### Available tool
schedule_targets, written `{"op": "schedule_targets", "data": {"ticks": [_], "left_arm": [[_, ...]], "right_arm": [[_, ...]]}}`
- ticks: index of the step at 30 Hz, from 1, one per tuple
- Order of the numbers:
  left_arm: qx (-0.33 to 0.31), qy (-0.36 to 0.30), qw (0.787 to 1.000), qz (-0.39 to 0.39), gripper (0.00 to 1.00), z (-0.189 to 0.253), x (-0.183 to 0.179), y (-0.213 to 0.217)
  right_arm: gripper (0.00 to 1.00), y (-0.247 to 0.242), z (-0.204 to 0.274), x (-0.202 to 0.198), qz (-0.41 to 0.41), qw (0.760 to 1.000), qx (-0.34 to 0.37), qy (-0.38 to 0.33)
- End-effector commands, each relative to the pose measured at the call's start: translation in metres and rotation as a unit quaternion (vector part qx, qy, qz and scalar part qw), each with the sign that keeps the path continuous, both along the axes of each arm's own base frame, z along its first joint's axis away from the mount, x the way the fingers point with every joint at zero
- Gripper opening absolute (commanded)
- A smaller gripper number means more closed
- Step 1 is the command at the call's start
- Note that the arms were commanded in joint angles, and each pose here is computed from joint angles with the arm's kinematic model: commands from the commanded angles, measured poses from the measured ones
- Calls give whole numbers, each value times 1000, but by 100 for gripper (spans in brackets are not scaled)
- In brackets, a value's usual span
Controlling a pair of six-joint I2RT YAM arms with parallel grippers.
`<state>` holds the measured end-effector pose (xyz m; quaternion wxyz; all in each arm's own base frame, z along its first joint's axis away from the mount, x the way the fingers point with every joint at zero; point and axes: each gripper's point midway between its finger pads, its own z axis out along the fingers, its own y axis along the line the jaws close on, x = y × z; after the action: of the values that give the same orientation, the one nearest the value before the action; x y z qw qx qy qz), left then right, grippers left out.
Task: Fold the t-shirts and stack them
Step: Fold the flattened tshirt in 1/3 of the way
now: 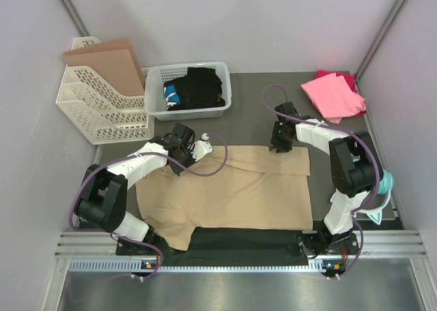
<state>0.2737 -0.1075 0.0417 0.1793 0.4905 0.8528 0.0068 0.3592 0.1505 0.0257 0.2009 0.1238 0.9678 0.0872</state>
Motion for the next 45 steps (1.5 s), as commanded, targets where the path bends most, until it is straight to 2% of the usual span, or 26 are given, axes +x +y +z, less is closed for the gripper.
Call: {"op": "schedule_targets", "data": {"ticks": [1, 6, 8, 11, 15, 16, 17, 20, 25, 31, 42, 45], "left_arm": [[-24, -31, 999, 4, 16, 21, 8, -7], [-45, -43, 998, 3, 17, 41, 6, -11], [-45, -44, 998, 2, 13, 43, 3, -10], [-40, -42, 998, 3, 0, 41, -1, -6], [-47, -34, 998, 1, 0, 42, -8, -7], [-54, -25, 998, -2, 20, 42, -11, -10], [-58, -20, 998, -2, 33, 41, -13, -11], [-55, -5, 998, 0, 39, 34, -17, -11], [-47, -2, 999, 4, 35, 23, -15, -10], [-30, 11, 999, 9, 25, 5, -11, -7], [-24, 11, 1000, 16, 24, -4, -2, -10], [-22, 9, 1000, 18, 12, -5, 3, -11]], "right_arm": [[32, 0, 14, 4, 1, 1000, 2, -28], [32, 0, 13, 3, 2, 1000, 0, -29], [32, -1, 13, 4, 0, 1000, 0, -30], [31, 0, 13, 3, 1, 1000, 1, -30], [31, -1, 15, 2, 2, 1000, 0, -30], [31, -1, 15, 2, 3, 1000, 0, -30], [31, -1, 15, 2, 3, 1000, 0, -31], [31, -1, 15, 2, 2, 1000, 0, -31], [31, -1, 15, 1, 2, 1000, 0, -31], [31, -1, 16, 1, 1, 1000, 0, -31], [31, -1, 17, 0, 3, 999, 2, -31], [30, -1, 18, -1, 3, 999, 2, -33]]}}
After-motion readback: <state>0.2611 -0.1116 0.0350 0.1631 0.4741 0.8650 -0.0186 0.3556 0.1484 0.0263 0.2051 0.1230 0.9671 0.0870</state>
